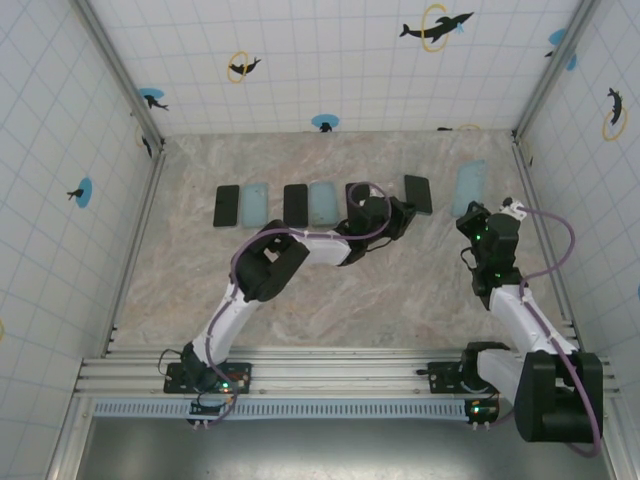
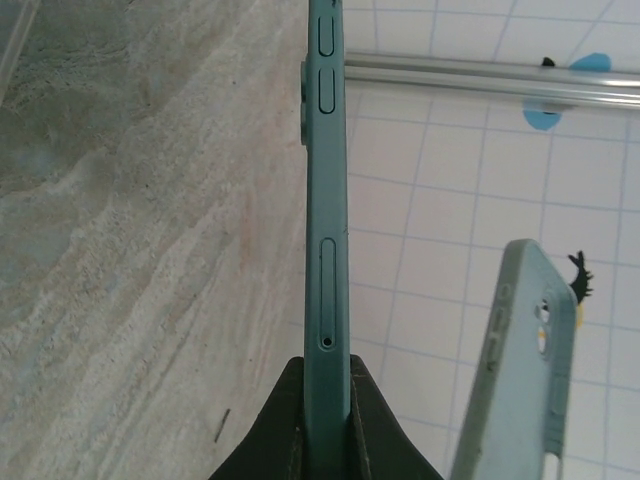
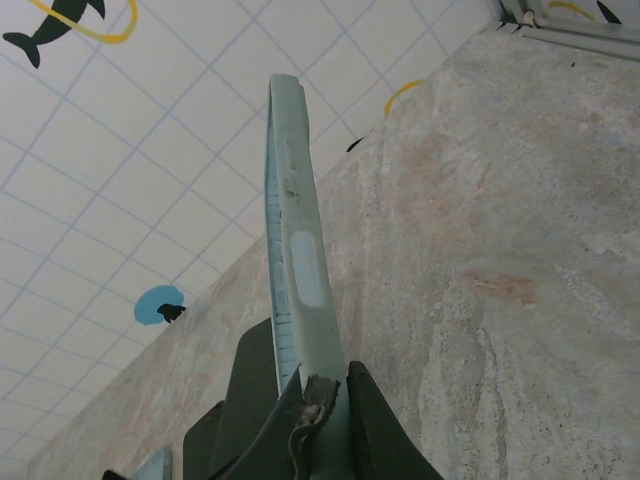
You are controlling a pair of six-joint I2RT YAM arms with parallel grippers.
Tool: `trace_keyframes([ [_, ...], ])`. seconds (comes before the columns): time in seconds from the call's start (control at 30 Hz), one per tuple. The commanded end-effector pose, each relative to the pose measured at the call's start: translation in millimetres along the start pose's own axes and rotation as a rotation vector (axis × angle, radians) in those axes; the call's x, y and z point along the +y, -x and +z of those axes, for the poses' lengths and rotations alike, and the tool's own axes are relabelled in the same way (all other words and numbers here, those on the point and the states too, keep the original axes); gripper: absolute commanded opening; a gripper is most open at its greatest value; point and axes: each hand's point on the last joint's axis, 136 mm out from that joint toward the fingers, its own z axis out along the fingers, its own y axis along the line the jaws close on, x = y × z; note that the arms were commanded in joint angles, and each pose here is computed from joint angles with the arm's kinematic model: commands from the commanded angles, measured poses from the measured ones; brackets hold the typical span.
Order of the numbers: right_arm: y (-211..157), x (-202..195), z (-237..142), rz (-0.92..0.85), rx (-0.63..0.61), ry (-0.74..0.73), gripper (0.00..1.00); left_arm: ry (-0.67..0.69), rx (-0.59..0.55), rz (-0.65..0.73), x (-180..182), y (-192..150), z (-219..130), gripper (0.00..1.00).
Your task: Take the phone out of the phone case
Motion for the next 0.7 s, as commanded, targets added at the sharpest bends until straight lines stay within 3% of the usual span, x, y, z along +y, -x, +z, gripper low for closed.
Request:
trace_keyframes([
  [0.0, -1.3, -3.2, 1.4, 0.006, 0.001, 0.005, 0.0, -0.02, -0.017, -0.012, -7.6, 0.5, 14.9, 0.01],
  [0.67, -16.1, -19.2, 3.0, 0.063, 0.041, 0.014, 0.0, 0.071, -0.023, -0.062, 24.3, 1.8, 53.3, 0.04],
])
